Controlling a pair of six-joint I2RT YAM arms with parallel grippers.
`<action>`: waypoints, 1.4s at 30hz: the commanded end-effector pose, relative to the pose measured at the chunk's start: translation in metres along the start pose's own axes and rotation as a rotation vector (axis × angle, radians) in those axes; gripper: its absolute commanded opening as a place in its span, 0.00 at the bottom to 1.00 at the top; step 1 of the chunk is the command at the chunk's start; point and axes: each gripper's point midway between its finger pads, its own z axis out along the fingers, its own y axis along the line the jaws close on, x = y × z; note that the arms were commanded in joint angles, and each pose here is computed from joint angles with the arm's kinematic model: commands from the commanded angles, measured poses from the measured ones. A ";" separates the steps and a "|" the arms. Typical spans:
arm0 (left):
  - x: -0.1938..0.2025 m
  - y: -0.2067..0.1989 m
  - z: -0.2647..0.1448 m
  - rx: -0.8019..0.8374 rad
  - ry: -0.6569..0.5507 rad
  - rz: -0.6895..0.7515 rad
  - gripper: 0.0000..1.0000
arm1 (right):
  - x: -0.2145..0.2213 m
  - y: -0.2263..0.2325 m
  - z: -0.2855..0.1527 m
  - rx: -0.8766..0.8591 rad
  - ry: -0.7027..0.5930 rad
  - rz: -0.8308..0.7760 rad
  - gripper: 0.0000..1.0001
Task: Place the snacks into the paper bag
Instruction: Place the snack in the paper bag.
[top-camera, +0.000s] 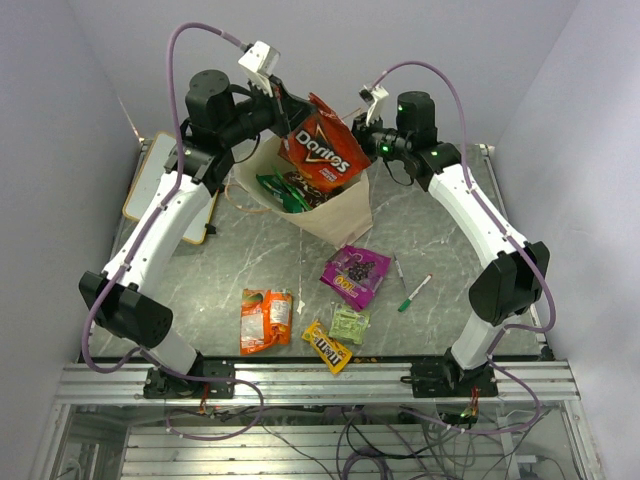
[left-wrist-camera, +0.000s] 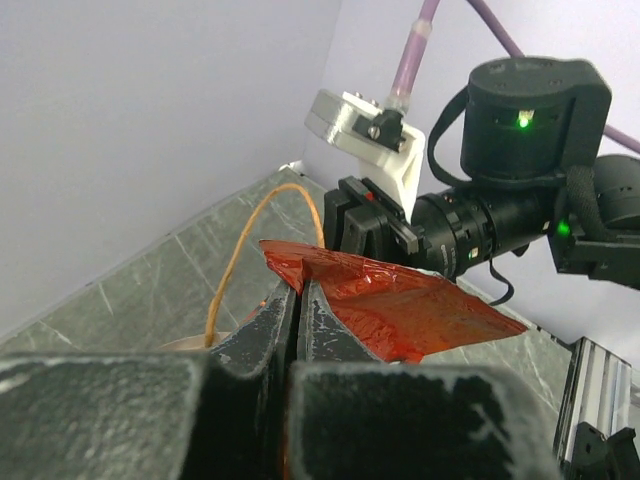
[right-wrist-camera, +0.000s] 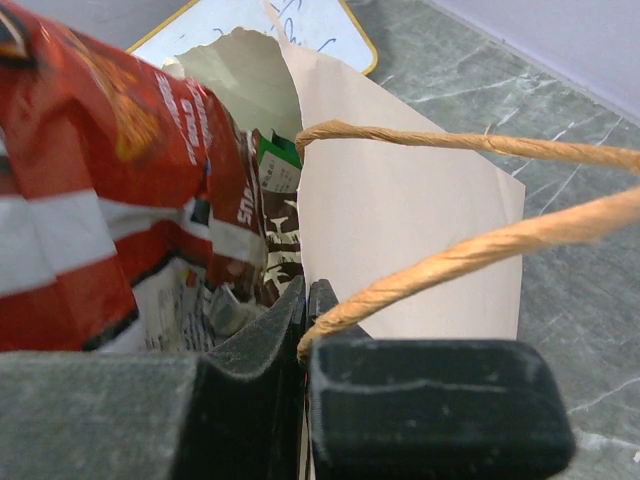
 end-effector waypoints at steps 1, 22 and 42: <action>-0.003 -0.018 0.007 0.111 -0.068 0.048 0.07 | -0.027 0.006 -0.006 -0.032 -0.070 -0.021 0.00; 0.076 0.019 -0.015 0.184 0.039 0.243 0.09 | -0.031 -0.003 -0.015 -0.030 -0.086 0.003 0.00; 0.084 0.036 -0.025 0.125 0.187 0.363 0.62 | -0.034 -0.007 -0.017 -0.022 -0.090 -0.005 0.00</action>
